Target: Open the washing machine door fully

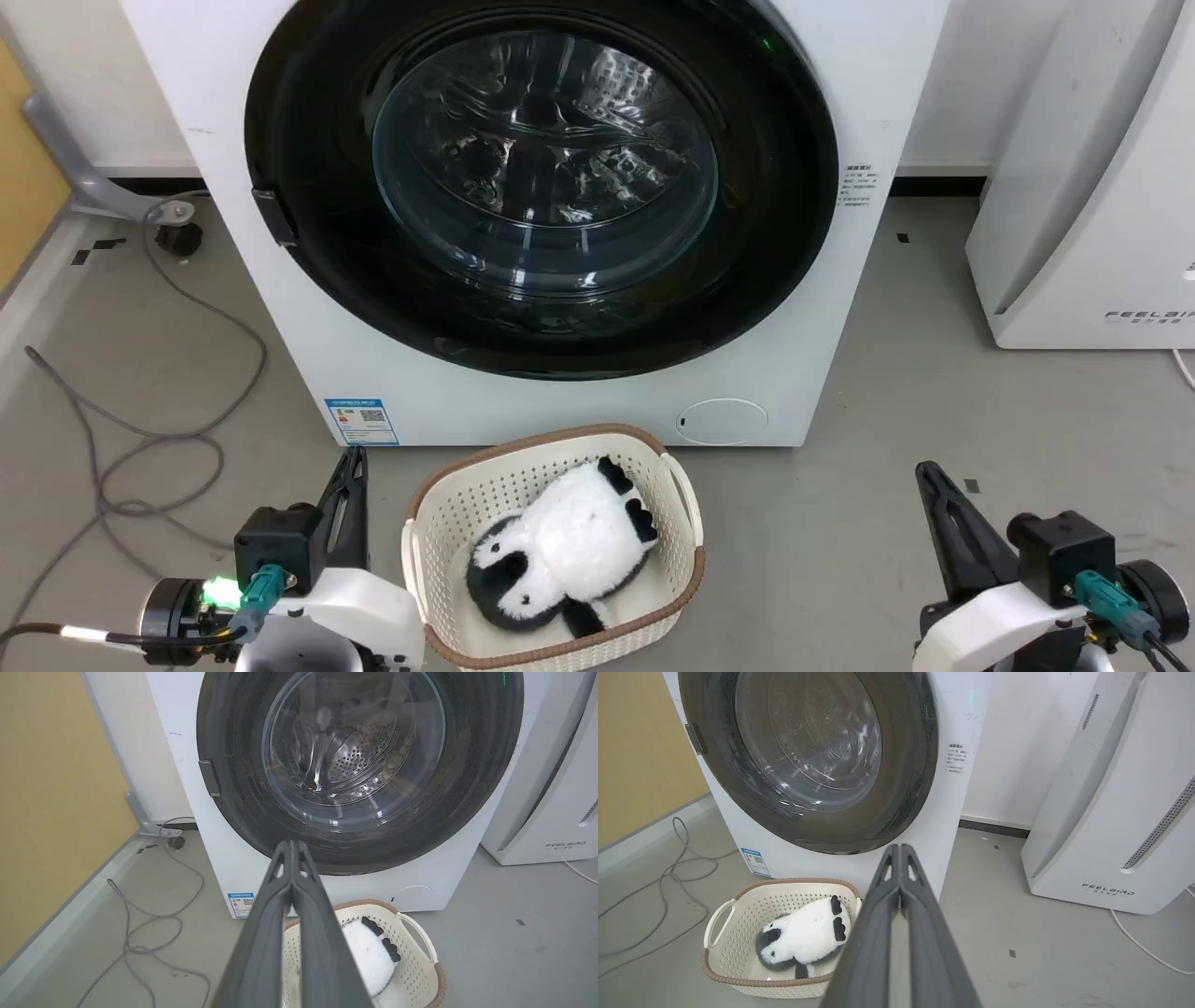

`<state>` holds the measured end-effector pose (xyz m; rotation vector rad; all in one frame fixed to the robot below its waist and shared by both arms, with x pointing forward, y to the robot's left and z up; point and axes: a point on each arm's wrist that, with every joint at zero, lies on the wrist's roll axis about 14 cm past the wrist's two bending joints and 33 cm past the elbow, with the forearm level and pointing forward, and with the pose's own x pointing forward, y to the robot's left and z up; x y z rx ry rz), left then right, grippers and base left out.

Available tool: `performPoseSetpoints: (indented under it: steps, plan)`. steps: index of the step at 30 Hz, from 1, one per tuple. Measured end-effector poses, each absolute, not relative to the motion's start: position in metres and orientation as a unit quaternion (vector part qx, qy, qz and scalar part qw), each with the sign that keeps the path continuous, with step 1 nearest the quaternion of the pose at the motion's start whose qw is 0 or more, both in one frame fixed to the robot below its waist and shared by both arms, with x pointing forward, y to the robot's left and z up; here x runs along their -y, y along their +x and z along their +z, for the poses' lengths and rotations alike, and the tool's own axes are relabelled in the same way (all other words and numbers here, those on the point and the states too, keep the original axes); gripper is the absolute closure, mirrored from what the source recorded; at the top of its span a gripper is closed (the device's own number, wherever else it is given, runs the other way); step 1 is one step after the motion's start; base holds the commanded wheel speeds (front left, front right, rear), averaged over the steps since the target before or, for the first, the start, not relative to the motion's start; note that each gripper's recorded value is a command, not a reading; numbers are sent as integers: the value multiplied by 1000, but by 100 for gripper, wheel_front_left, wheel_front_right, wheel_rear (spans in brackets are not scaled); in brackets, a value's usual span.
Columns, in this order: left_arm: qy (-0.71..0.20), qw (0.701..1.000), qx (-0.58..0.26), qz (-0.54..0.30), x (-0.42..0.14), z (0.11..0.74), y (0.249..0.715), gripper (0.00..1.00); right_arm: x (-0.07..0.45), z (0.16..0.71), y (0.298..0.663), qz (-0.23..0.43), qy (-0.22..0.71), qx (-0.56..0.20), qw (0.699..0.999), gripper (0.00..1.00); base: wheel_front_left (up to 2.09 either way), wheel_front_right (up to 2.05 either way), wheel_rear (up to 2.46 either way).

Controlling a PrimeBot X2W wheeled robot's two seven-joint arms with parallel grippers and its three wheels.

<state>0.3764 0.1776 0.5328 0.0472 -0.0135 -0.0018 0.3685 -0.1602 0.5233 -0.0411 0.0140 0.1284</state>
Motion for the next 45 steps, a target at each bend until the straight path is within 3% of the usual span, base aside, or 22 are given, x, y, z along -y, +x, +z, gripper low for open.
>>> performPoseSetpoints:
  steps: [21,22,44,45]
  plan:
    - [24,1000,6,-1,-178,532,376,100,160,523,369,64,-21,-7,998,100,0,0,0]
    - [23,1000,6,-1,-178,532,376,0,160,523,368,64,-20,-7,998,0,0,0,0]
    - [18,1000,19,2,-176,535,376,0,168,531,370,53,17,15,998,0,0,0,0]
    - [18,1000,21,2,-176,535,376,0,168,532,370,52,18,16,998,3,0,0,0]
